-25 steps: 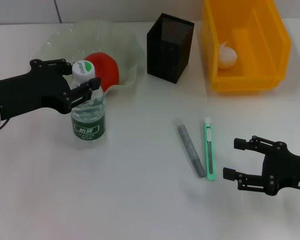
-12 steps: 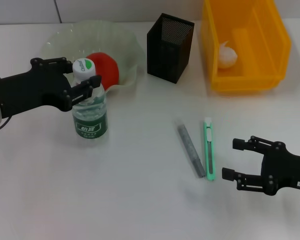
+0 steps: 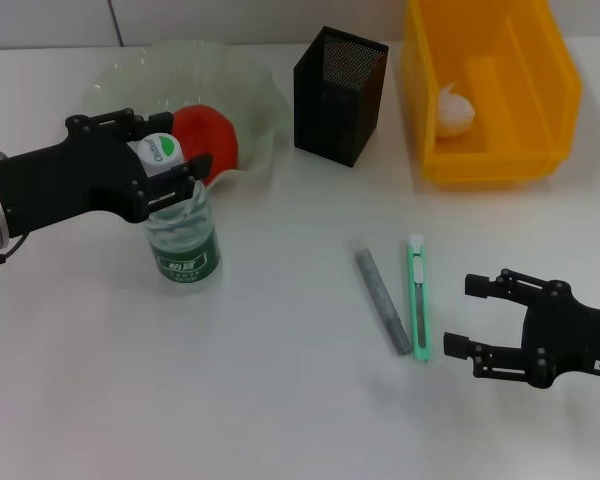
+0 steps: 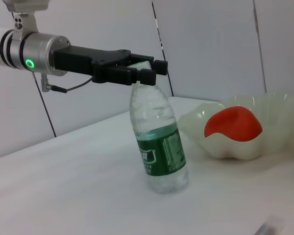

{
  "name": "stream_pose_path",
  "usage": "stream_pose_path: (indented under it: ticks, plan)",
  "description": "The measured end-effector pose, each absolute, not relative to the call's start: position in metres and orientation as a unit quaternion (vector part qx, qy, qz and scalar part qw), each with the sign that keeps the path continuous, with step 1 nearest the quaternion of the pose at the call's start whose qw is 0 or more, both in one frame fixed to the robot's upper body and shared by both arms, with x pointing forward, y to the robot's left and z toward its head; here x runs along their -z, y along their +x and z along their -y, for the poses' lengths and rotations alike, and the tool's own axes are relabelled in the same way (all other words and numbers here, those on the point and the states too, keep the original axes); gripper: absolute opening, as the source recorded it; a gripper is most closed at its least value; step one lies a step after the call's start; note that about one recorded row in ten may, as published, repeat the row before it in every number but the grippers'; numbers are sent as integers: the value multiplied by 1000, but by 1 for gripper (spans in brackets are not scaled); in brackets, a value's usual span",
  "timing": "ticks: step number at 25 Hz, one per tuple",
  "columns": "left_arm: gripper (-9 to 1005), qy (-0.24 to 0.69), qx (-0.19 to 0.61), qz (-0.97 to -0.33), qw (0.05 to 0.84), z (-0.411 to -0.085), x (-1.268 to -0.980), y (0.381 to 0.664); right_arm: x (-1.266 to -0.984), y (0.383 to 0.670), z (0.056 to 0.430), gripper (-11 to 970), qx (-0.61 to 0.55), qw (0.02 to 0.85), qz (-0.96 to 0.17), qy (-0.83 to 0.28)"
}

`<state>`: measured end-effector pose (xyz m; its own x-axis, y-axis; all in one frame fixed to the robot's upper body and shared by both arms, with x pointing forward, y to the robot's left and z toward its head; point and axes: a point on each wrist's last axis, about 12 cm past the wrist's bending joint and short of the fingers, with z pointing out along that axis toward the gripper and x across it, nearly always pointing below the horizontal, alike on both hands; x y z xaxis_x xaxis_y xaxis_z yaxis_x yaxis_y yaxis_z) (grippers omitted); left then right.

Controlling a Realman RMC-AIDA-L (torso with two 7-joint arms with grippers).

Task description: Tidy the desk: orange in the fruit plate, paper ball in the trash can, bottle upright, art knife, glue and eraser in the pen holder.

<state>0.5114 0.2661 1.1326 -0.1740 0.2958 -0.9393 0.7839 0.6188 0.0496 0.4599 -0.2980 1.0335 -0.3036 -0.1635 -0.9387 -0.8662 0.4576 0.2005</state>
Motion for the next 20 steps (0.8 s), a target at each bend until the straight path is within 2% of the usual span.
stream_pose_path:
  ticks: [7,8,10,12,13,15,16,18,20]
  plan:
    - [617,370,235,-717,541,-267,-1136,510,-1034,457,300,836,-375,470,-715,-356]
    - [619,360,253,-671,597,-273,-1155,498,-1035,457,302,836,-373,474,-715,-354]
    - [804,359,269,-643,621,-274,-1165,490,-1036,457,304,836,-371,476,-715,-354]
    - [803,372,289,-610,637,-272,-1171,481,-1042,455,309,836,-370,483,-710,-356]
    - [803,384,299,-596,639,-270,-1172,477,-1054,453,319,836,-367,489,-707,-354]
    - [802,399,309,-582,638,-268,-1171,473,-1060,452,324,836,-366,491,-709,-350]
    - [802,431,341,-555,624,-262,-1159,465,-1070,452,333,836,-358,494,-714,-343]
    - [802,438,361,-553,610,-258,-1147,463,-1097,453,351,836,-342,498,-727,-325]
    - [802,442,375,-552,600,-255,-1136,462,-1107,452,356,836,-339,500,-728,-324]
